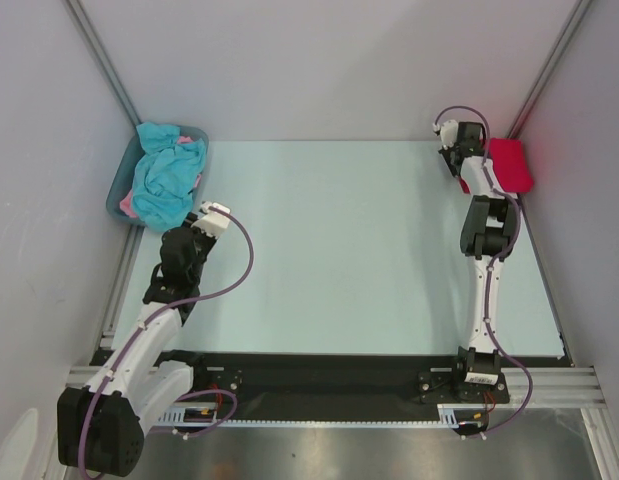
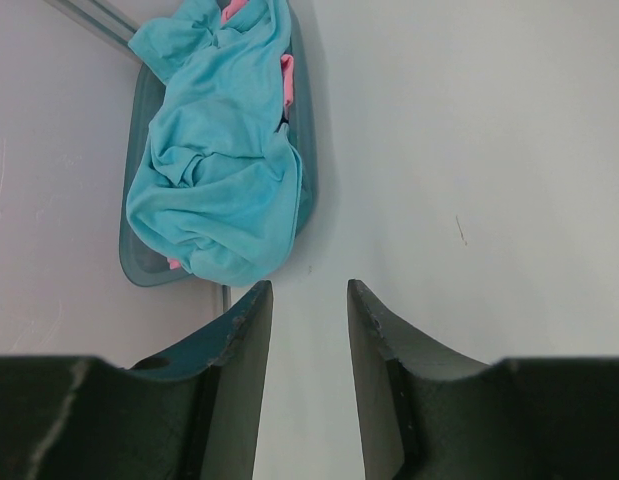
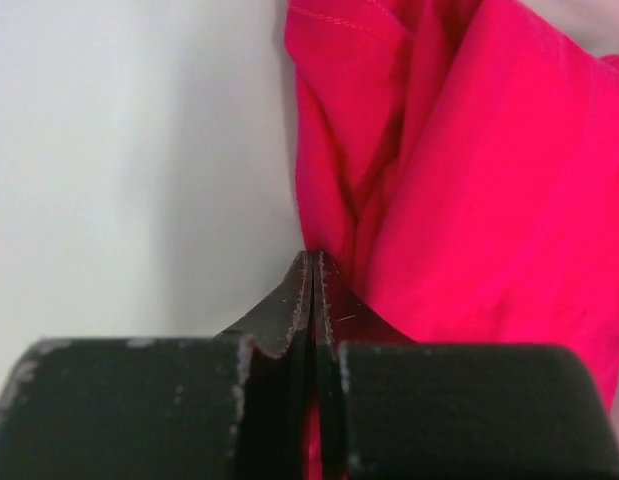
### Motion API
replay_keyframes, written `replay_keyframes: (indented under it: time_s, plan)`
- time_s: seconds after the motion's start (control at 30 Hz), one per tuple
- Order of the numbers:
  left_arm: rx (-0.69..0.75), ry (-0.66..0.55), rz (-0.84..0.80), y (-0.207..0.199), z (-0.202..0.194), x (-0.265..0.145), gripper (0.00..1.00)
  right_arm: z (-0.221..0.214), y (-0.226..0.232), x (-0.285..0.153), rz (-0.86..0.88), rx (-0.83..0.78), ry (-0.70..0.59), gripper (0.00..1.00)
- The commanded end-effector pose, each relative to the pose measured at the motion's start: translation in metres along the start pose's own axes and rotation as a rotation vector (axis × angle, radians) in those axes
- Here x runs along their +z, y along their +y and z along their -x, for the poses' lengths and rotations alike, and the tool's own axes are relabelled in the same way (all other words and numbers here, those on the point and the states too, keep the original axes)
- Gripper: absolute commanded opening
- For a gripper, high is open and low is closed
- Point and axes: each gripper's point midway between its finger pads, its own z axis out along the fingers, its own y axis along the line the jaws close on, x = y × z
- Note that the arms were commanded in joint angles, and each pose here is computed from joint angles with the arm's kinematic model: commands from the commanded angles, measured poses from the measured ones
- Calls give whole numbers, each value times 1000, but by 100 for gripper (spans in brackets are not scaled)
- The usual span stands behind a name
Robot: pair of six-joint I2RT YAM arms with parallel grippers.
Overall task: Fold and stack the t-shirts
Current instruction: Reset both grippers
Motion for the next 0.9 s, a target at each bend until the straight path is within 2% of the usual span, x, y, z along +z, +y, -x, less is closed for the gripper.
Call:
replay_keyframes:
  time_s: [0.0, 0.23, 0.33, 0.43, 0.47, 0.57, 0.6, 0.87]
  plan:
    - [-29, -25, 15, 6, 8, -1, 42, -31, -13, 9, -22, 9, 74, 0]
    - [-32, -26, 17, 7, 8, -3, 42, -30, -12, 1, 1, 24, 74, 0]
    - [-30, -28, 17, 6, 7, -3, 42, -19, 21, -14, 96, 10, 46, 0]
    - [-23, -19, 18, 5, 4, 0, 42, 9, 57, -55, 165, -21, -23, 0]
    - [-21, -17, 21, 5, 4, 1, 42, 28, 53, -78, 148, -19, -64, 0]
    - [-17, -7, 14, 4, 2, 2, 42, 46, 83, -108, 198, 15, -69, 0]
    - [-18, -14, 15, 5, 4, 1, 42, 58, 77, -124, 191, 37, -91, 1]
    - [-38, -46, -17, 3, 15, -3, 42, 73, 98, -200, 343, 151, -54, 29]
